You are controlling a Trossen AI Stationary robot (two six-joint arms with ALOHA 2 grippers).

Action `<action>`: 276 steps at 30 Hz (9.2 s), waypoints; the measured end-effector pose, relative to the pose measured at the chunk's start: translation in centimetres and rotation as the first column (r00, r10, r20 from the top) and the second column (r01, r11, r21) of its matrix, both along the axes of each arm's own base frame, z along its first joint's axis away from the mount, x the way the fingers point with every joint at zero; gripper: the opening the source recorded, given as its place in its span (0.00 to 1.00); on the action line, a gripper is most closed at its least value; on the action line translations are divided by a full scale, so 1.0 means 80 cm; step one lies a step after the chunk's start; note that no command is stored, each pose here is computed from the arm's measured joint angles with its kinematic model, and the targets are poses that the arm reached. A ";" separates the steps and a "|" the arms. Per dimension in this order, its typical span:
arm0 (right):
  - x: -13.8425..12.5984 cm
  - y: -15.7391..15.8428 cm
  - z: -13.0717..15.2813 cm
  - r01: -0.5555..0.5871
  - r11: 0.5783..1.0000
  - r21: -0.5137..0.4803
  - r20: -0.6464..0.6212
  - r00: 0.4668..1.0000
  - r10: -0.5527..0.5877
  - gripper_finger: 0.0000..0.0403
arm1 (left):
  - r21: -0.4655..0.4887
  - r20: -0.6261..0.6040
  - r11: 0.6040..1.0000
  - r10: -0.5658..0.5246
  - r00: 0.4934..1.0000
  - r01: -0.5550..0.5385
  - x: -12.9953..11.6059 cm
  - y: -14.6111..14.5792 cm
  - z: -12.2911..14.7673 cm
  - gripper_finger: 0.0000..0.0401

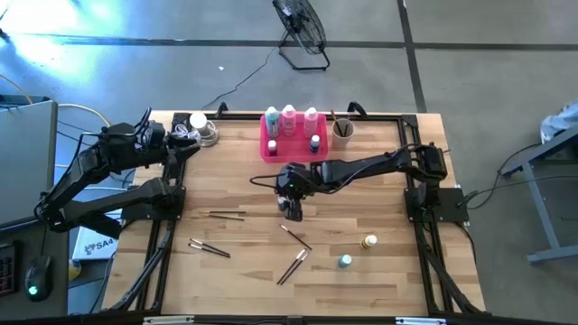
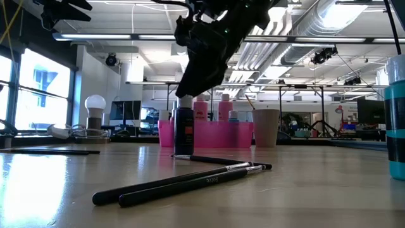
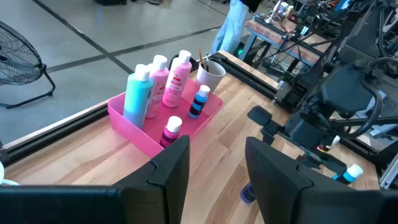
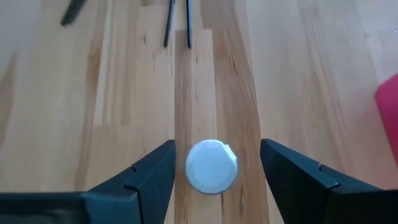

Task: Pick & Place Paint Supplies
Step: Put the small purple paint bottle into the pink bin, then put the silver paintbrush into the white cup

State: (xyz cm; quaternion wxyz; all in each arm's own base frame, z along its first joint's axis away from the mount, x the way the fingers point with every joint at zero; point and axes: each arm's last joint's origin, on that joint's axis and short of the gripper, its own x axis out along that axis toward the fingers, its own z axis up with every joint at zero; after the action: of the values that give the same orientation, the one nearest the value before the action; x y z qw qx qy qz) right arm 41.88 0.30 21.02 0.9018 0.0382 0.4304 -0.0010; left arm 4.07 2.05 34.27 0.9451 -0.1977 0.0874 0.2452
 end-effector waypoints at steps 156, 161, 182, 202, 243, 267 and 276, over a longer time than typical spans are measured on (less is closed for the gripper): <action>-0.026 -0.037 0.071 0.083 0.997 0.000 0.143 0.986 -0.082 0.29 | 0.000 -0.001 1.000 0.001 1.000 -0.001 0.000 0.000 0.000 0.38; -0.047 -0.059 0.112 0.180 0.983 -0.047 0.237 0.958 -0.164 0.28 | 0.000 -0.001 1.000 0.001 1.000 -0.001 0.000 0.000 0.000 0.38; -0.092 -0.161 0.145 0.425 0.904 -0.048 0.303 0.868 -0.392 0.27 | 0.023 -0.013 1.000 -0.005 1.000 0.005 0.000 0.000 0.000 0.38; -0.056 -0.202 0.056 0.436 0.899 -0.039 0.132 0.894 -0.428 0.27 | 0.030 -0.016 0.999 0.026 1.000 -0.026 -0.001 0.001 0.000 0.38; -0.052 -0.237 0.006 0.553 0.831 -0.053 0.052 0.833 -0.551 0.28 | 0.030 -0.016 0.999 0.027 1.000 -0.026 -0.001 0.001 0.000 0.38; -0.052 -0.237 0.007 0.535 0.841 -0.081 0.055 0.845 -0.532 0.41 | 0.030 -0.016 0.999 0.027 1.000 -0.026 -0.001 0.001 0.000 0.38; -0.062 -0.232 0.031 0.501 0.858 -0.116 0.072 0.865 -0.496 0.44 | 0.012 -0.039 1.000 0.019 0.999 -0.019 -0.001 0.000 -0.004 0.38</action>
State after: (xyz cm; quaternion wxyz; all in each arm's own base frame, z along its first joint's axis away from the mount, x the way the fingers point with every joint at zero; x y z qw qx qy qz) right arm 36.92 -18.26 23.47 0.8797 0.0892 0.3869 -0.2617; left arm 3.96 2.08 33.98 0.9419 -0.1883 0.1028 0.2586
